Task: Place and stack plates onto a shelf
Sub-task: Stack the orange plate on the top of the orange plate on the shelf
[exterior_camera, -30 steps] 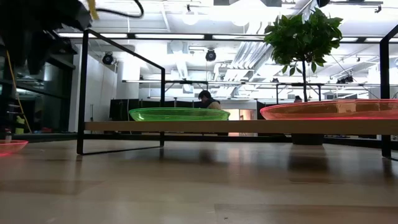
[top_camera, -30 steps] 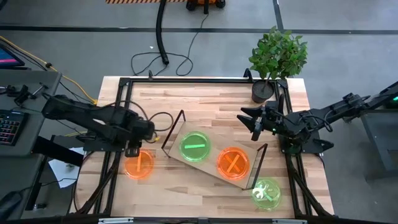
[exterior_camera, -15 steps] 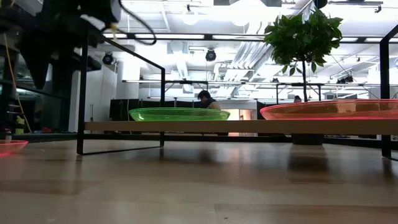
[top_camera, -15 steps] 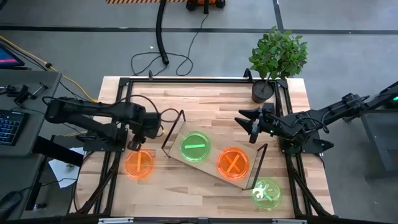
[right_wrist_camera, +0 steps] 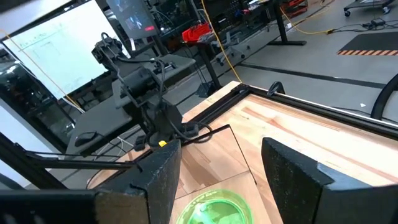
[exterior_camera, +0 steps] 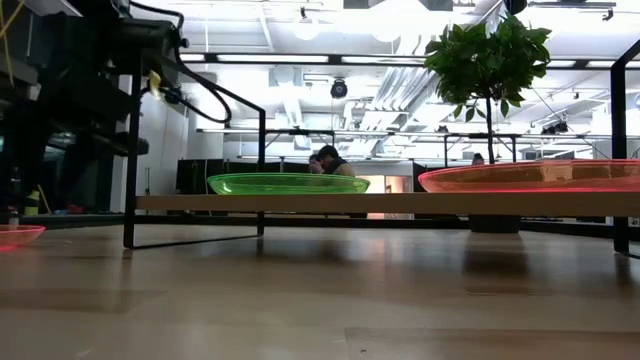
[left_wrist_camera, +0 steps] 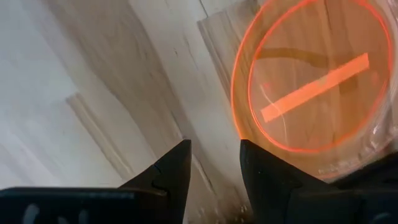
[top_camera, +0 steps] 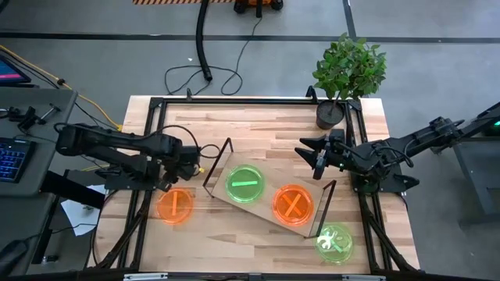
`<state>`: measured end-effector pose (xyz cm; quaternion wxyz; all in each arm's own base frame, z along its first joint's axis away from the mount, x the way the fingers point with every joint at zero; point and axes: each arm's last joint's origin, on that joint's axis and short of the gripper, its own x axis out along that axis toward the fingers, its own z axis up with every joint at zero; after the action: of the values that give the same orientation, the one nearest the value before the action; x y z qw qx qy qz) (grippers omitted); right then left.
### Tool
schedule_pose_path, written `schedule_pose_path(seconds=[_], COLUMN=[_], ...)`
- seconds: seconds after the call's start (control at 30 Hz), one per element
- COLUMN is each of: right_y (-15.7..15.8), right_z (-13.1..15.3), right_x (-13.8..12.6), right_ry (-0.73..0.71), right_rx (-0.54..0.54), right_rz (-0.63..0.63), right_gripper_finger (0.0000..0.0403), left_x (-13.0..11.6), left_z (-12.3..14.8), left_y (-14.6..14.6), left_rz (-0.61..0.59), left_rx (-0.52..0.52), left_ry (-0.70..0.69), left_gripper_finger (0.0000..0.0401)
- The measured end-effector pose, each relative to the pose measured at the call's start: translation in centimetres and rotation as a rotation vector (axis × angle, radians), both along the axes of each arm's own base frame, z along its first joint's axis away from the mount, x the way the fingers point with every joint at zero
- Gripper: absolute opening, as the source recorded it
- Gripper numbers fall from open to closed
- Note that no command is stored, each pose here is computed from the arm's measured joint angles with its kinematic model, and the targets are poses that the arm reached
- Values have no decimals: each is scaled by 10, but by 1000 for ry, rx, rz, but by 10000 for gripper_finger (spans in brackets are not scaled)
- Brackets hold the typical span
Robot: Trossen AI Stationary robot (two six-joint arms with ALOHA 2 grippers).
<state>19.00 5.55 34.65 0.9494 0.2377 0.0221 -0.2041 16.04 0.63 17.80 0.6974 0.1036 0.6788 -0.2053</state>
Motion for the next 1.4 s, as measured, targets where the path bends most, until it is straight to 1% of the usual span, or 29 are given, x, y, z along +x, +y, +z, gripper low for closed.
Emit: schedule_pose_path(seconds=[0.1,0.23,0.3,0.47,0.57,0.77,1.0,1.13,1.4], right_y=[0,0,0,0,0,0,0,0,0], right_z=[0,0,0,0,0,0,0,0,0], right_x=[0,0,0,0,0,0,0,0,0], right_ry=[-2,-3,-3,-11,-12,-12,-11,-11,-11], right_rx=[4,7,7,27,28,28,28,28,28], right_rz=[-1,-1,-1,-4,-5,-5,-5,-5,-5], right_gripper_finger=[209,209,209,209,209,209,209,209,209], left_x=[2,5,7,15,17,19,25,27,27], left_z=[-2,-10,-16,-28,-34,-40,-48,-52,-52], left_y=[0,-1,0,6,9,7,7,7,6], left_rz=[-19,-47,-42,-15,-7,-33,-35,-29,-32], left_rx=[-19,-102,-113,-127,-135,-209,-215,-247,-267], left_ry=[4,45,74,72,97,118,117,133,150], left_gripper_finger=[126,126,126,126,126,126,126,126,126])
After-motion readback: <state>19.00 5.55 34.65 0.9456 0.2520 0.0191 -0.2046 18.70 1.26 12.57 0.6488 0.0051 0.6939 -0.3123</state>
